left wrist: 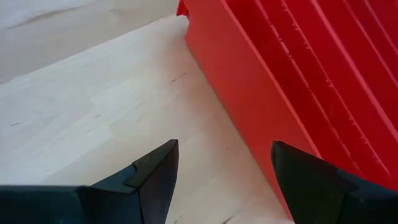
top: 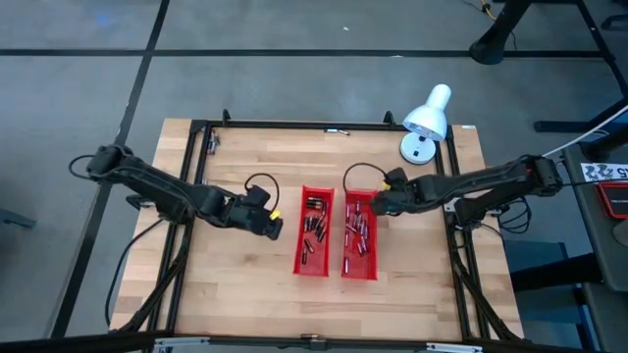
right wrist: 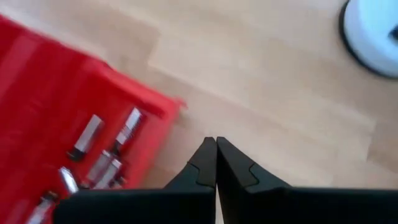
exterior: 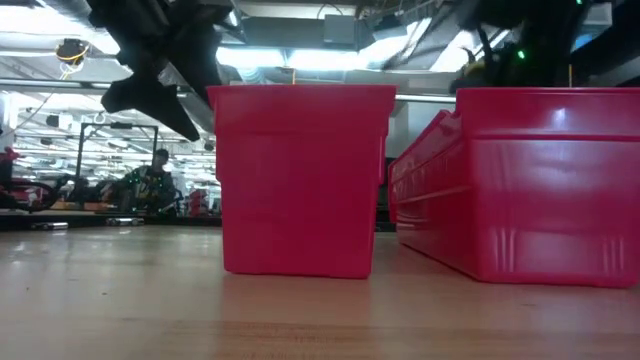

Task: Sort batteries
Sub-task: Put the silver battery into the right red bin

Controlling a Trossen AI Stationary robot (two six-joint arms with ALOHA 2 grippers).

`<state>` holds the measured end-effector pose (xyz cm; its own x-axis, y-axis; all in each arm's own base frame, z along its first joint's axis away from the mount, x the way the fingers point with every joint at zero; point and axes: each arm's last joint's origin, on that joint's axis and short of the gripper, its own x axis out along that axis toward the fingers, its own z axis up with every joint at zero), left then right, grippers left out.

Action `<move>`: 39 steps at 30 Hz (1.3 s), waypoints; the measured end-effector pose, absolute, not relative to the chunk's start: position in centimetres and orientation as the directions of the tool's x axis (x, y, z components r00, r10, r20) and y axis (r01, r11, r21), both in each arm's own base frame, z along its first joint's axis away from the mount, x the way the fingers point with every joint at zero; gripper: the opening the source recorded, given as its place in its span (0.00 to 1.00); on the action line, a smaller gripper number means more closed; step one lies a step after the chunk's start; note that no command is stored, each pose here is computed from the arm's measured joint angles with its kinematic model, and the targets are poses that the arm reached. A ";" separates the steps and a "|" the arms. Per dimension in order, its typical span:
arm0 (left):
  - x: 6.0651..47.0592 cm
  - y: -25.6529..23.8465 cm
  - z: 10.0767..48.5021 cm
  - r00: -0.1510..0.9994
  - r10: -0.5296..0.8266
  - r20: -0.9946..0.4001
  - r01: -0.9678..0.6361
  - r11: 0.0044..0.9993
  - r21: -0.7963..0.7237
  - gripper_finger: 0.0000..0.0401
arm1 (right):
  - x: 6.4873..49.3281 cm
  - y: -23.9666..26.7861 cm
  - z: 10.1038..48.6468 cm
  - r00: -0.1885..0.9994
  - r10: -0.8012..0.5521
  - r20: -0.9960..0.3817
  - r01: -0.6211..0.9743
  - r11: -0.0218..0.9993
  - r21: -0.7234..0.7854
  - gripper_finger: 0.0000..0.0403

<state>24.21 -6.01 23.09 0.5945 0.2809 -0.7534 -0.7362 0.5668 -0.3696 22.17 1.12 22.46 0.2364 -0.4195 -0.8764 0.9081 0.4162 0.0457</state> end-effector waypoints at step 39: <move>22.4 6.9 27.6 0.695 0.359 -0.623 -0.639 0.705 -0.307 0.61 | 36.2 -10.6 26.7 0.683 -0.391 -0.617 0.638 0.730 0.243 0.00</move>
<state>22.44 6.85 27.65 0.6948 0.3589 -0.6233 -0.6393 0.7052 -0.3066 36.21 -10.61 26.72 0.6828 -0.3913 -0.6170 0.6384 0.7301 0.2435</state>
